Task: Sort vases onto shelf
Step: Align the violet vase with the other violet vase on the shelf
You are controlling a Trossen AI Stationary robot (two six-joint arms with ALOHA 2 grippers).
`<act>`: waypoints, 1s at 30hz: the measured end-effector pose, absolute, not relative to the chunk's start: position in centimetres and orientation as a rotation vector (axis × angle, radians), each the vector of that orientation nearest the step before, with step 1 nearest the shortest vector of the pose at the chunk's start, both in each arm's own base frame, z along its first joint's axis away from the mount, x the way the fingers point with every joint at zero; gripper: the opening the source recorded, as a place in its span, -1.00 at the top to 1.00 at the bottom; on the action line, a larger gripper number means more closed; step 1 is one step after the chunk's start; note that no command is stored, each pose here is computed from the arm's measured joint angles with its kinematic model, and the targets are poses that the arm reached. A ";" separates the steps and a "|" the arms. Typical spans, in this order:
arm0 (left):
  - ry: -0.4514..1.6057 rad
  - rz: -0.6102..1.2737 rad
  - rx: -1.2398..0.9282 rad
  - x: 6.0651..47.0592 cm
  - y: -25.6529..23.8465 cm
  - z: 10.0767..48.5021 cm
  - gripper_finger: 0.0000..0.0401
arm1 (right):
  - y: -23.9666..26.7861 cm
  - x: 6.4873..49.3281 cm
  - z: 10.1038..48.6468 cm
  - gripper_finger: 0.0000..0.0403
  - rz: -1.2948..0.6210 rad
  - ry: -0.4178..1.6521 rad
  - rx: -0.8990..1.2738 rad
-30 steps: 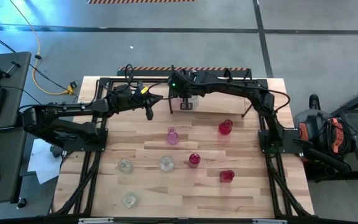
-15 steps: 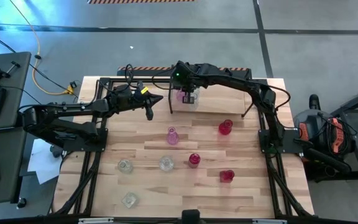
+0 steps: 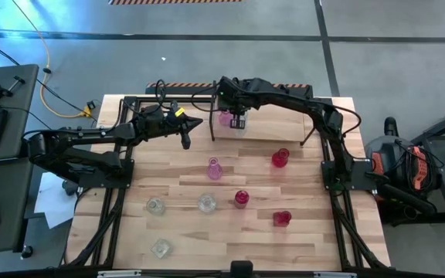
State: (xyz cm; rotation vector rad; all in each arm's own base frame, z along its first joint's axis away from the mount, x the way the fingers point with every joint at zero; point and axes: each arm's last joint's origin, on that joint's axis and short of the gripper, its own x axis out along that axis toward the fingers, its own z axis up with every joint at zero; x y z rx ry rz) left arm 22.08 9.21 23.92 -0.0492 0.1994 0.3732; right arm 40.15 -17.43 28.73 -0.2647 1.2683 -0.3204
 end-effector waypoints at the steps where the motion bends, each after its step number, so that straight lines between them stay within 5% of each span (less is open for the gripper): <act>1: 0.200 0.373 -0.049 22.1 9.2 23.9 1.00 | -17.4 40.2 28.7 1.00 -0.318 1.264 -0.254; 30: 0.199 0.356 -0.052 22.1 9.2 23.9 1.00 | -17.2 40.4 28.7 1.00 -0.248 1.225 -0.195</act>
